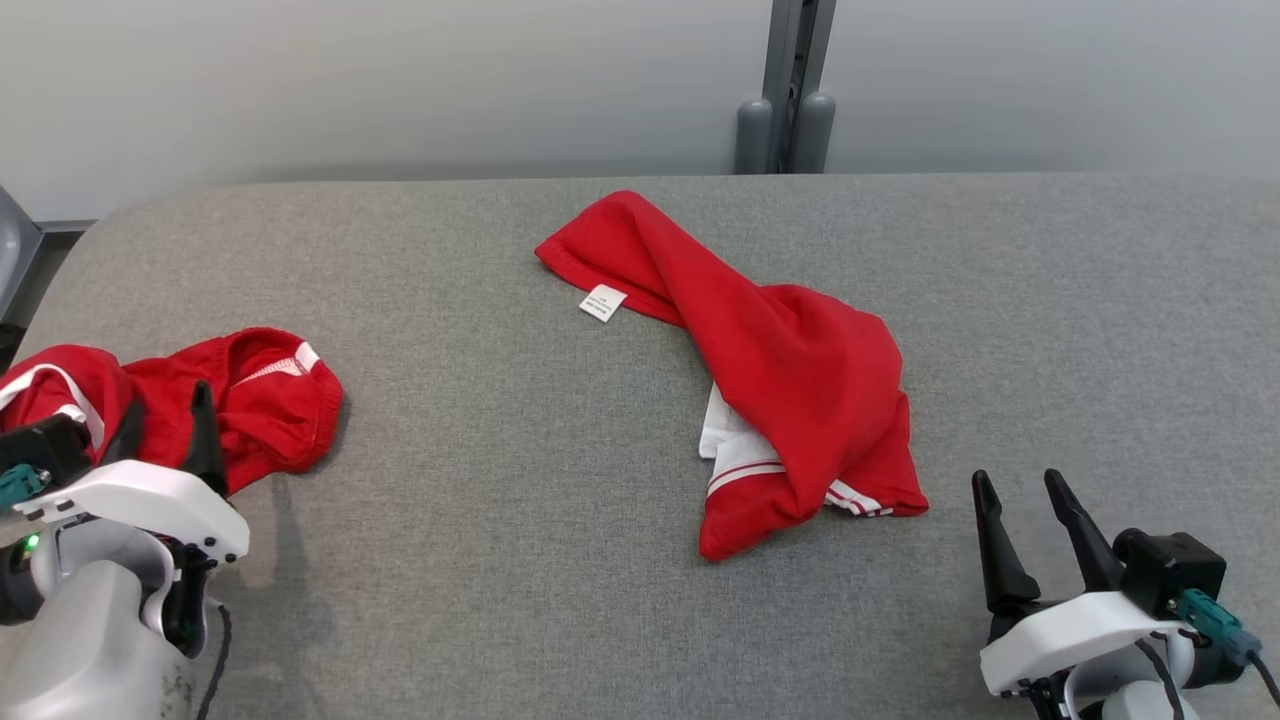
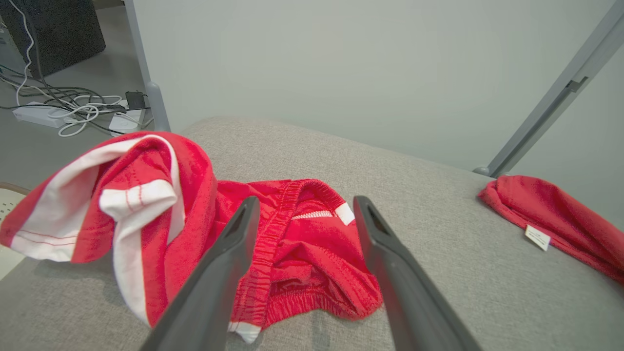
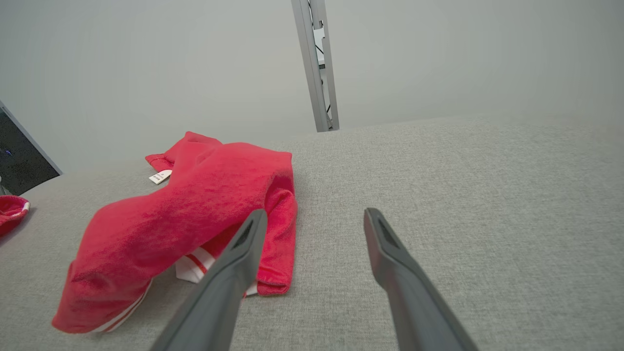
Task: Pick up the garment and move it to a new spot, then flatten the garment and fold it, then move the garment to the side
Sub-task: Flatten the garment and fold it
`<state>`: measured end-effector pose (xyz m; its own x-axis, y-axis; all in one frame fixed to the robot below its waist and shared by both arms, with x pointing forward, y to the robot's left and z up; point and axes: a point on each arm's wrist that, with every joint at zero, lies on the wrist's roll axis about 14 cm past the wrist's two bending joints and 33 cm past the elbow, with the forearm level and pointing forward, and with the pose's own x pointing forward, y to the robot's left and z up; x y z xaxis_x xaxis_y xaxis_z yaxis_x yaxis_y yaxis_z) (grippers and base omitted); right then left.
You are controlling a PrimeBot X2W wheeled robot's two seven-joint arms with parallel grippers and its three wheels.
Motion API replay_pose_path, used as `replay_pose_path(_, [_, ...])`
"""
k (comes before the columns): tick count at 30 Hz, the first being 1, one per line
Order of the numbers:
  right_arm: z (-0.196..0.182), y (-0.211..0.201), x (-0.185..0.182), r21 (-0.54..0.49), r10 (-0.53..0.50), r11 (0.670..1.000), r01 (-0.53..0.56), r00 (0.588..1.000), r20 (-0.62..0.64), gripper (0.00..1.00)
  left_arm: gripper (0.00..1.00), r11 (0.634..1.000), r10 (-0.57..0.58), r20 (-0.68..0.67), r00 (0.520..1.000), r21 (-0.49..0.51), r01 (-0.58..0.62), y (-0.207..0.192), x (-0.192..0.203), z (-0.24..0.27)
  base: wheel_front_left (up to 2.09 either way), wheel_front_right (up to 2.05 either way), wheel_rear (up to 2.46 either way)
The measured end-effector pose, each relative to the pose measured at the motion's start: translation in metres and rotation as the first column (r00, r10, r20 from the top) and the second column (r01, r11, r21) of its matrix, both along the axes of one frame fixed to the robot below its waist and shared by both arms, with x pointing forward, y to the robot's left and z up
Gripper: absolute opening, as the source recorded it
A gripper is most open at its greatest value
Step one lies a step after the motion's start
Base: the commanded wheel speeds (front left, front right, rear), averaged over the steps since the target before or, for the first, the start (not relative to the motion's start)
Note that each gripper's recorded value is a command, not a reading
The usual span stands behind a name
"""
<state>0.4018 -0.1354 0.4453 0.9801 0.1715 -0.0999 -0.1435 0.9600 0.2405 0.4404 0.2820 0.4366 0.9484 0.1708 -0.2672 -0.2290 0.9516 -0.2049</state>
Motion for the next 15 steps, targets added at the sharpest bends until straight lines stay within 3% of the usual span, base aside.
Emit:
replay_pose_path(8, [0.018,-0.014,-0.007,-0.017,-0.041,0.999,0.042,0.998,0.055,1.0,1.0,0.999,-0.027,0.132,0.991,-0.013,0.029,-0.032,-0.01,0.025,0.0,0.0,0.0])
replay_pose_path(15, [0.025,-0.032,-0.025,-0.036,-0.092,0.995,0.095,0.993,0.076,1.0,1.0,0.999,-0.042,0.169,0.985,-0.01,0.044,-0.055,-0.037,0.022,0.0,0.0,0.0])
